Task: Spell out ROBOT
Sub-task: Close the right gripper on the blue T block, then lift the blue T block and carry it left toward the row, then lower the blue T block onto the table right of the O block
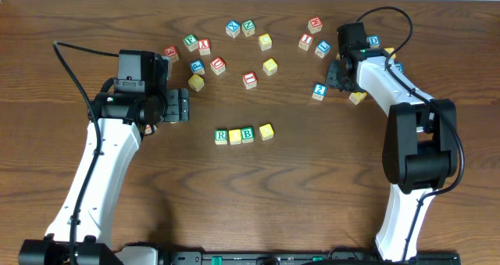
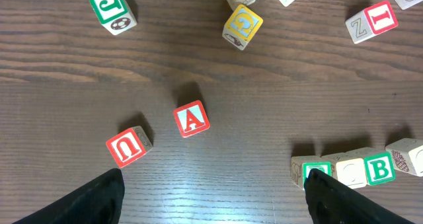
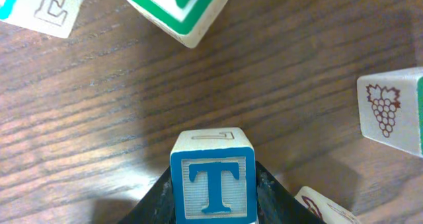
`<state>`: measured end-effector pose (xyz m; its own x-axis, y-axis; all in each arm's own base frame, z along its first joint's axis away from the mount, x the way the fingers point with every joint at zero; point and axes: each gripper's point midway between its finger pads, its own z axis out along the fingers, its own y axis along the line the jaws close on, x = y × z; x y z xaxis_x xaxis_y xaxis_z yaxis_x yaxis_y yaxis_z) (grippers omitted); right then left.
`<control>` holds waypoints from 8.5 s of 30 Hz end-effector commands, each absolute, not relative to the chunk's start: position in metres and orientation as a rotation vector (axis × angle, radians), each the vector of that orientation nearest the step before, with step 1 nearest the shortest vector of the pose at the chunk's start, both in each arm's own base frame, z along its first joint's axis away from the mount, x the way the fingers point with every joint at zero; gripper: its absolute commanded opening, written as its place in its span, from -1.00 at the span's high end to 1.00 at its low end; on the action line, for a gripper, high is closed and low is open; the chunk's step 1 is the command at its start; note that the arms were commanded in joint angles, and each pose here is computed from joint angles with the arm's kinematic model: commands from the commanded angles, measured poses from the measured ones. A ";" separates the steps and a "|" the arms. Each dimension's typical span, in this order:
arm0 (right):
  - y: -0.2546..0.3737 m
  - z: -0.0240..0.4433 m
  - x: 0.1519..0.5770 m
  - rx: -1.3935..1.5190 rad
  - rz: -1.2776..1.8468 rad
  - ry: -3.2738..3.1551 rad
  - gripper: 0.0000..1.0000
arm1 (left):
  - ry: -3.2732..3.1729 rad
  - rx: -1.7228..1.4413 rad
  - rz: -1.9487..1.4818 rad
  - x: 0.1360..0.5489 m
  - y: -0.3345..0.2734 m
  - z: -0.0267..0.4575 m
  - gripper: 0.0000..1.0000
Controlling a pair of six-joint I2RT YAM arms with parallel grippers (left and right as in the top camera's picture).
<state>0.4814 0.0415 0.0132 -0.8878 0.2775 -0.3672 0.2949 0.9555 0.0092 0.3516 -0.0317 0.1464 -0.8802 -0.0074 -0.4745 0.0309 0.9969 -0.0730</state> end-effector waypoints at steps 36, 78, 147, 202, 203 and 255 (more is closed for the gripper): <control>0.085 0.109 0.501 0.266 -0.102 2.703 0.75 | 2.642 0.011 -0.093 0.350 -0.028 0.146 -0.72; 0.195 0.098 0.427 -0.075 -0.124 2.846 0.84 | 2.639 0.011 -0.094 0.350 -0.028 0.147 -0.72; 0.200 0.069 0.384 -0.128 0.111 2.800 0.60 | 2.643 0.011 -0.093 0.349 -0.028 0.146 -0.72; 0.204 0.034 0.334 -0.116 0.163 2.771 0.62 | 2.643 0.011 -0.093 0.349 -0.028 0.146 -0.72; 0.205 0.034 0.334 -0.121 0.166 2.768 0.62 | 2.643 0.011 -0.093 0.349 -0.028 0.146 -0.72; 0.225 0.017 0.330 -0.139 0.173 2.764 0.61 | 2.643 0.011 -0.093 0.349 -0.028 0.146 -0.72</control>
<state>0.3338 0.2233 0.0222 -0.9265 -0.0716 -0.3695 -0.1218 0.9860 0.1142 0.3523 -0.0317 0.1467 -0.8788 -0.0075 -0.4772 0.0311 0.9968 -0.0731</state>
